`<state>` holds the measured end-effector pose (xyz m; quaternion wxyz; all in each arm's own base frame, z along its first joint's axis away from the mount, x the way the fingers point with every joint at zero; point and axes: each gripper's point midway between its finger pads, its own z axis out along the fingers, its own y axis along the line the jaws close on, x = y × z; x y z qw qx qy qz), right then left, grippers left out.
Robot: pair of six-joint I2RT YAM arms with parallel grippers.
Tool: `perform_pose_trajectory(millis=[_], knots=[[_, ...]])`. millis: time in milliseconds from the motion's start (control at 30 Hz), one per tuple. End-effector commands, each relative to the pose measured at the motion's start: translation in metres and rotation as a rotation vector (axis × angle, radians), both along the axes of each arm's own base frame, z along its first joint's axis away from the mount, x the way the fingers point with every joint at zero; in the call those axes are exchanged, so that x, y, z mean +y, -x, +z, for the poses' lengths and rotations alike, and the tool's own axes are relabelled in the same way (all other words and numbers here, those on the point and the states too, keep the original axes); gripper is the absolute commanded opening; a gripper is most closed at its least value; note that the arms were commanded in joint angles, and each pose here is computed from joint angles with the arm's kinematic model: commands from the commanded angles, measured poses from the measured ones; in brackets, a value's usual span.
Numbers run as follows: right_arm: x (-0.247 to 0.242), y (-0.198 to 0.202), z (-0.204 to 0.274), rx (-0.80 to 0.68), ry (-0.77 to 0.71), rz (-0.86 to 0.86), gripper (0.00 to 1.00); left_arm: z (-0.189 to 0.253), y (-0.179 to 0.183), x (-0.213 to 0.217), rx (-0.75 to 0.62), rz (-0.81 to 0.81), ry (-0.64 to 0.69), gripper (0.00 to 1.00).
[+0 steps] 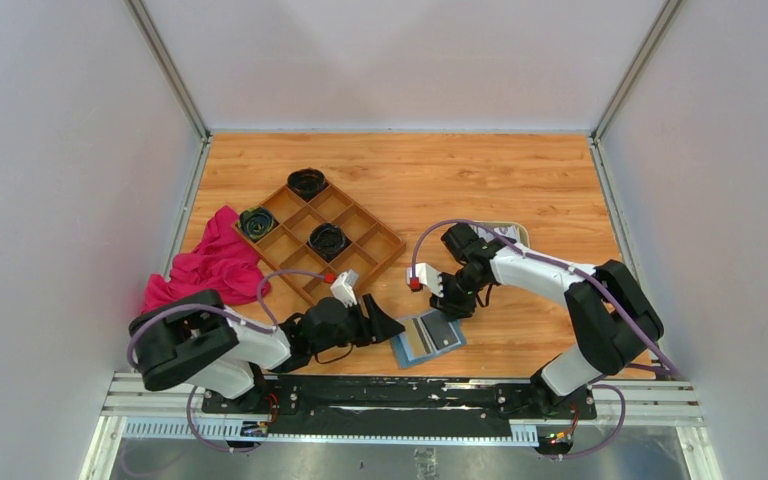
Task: Put the credit cards into the card holder
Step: Close the card holder at the center of the board.
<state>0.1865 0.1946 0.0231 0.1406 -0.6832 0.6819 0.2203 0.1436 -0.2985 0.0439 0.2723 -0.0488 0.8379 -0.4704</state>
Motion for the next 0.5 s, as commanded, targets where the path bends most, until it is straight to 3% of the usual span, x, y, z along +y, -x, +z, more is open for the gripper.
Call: perform_pose_trajectory(millis=[0,233,467], knots=[[-0.005,0.012,-0.008,0.051,0.044,0.009,0.31,0.044,0.001,-0.026,-0.047,-0.059,0.229,0.59],[-0.004,0.011,-0.006,0.050,0.041,0.001,0.31,0.062,0.004,-0.035,-0.049,-0.081,0.373,0.53],[-0.001,0.010,0.001,0.066,0.021,-0.029,0.37,0.061,0.008,-0.049,-0.031,-0.113,0.390,0.53]])
